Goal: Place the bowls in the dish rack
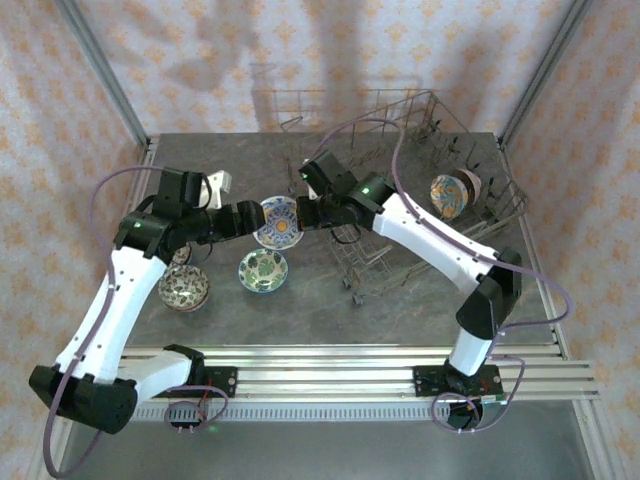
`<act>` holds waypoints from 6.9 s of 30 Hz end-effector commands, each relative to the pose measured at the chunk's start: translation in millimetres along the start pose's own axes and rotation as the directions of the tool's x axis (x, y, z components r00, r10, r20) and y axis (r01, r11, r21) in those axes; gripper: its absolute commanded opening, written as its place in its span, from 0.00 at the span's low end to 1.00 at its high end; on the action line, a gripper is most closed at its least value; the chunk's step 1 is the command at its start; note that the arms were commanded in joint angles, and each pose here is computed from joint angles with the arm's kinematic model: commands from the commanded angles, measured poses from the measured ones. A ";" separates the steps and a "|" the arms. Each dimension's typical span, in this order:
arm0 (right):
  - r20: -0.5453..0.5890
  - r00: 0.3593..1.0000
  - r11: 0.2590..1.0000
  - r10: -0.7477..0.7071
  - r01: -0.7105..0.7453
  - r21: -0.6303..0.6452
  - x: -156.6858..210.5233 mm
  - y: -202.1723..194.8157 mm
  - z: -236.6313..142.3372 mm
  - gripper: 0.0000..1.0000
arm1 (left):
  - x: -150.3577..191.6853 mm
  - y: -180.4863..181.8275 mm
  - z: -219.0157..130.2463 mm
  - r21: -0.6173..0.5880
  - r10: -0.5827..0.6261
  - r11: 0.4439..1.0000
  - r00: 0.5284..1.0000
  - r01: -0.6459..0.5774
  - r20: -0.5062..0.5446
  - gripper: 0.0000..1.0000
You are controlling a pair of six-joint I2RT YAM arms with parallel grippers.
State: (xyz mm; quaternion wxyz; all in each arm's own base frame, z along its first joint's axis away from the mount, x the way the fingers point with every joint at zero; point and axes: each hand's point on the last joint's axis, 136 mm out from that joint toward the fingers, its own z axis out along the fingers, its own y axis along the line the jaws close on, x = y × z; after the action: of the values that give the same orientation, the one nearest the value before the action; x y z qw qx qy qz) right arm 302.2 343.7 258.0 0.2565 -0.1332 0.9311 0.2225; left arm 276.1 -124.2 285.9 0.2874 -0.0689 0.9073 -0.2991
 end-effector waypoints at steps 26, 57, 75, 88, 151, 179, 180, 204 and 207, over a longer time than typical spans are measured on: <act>0.439 0.879 0.620 -0.186 -0.242 0.747 -82.7 -250.5 -207.0 0.00 | 60.9 109.9 66.1 -0.234 -0.265 0.947 0.948 0.221 -0.178 0.87; -0.037 0.973 0.211 -0.228 0.087 0.974 -66.7 -376.4 -133.0 0.00 | 85.3 139.7 91.7 -0.305 -0.312 0.922 0.923 0.237 -0.226 0.87; -0.193 0.930 0.090 -0.314 0.232 0.969 -51.4 -364.6 -109.7 0.00 | 85.2 138.6 93.8 -0.291 -0.320 0.923 0.923 0.252 -0.214 0.87; -0.262 0.908 0.014 -0.328 0.282 0.959 -44.8 -353.9 -114.4 0.00 | 88.3 137.9 96.6 -0.275 -0.319 0.927 0.922 0.256 -0.218 0.87; -0.379 0.855 -0.051 -0.355 0.387 0.920 -43.1 -350.2 -93.5 0.00 | 92.5 137.0 106.6 -0.233 -0.316 0.936 0.922 0.264 -0.223 0.87; -0.417 0.853 0.027 -0.314 0.447 0.894 -20.3 -365.6 -40.9 0.27 | 96.1 149.6 86.3 -0.327 -0.362 0.895 0.922 0.303 -0.138 0.87; -0.414 0.854 0.034 -0.315 0.446 0.894 -19.1 -365.7 -39.8 0.31 | 96.7 150.3 85.4 -0.331 -0.368 0.892 0.920 0.308 -0.133 0.87; -0.044 0.940 0.262 -0.338 0.139 0.955 -4.8 -306.9 -147.8 0.90 | 107.7 167.0 94.7 -0.421 -0.378 0.858 0.916 0.293 -0.134 0.84; 0.030 0.933 0.313 -0.358 0.090 0.945 -0.2 -287.6 -159.3 0.90 | 109.5 168.9 99.3 -0.446 -0.365 0.854 0.919 0.267 -0.150 0.82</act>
State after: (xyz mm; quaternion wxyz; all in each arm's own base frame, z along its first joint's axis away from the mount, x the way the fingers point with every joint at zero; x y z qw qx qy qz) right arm 360.9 11.1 283.2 0.4113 -0.0812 0.8125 -0.4050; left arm 252.0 -74.1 76.6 0.1132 -0.2440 0.9463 -0.1791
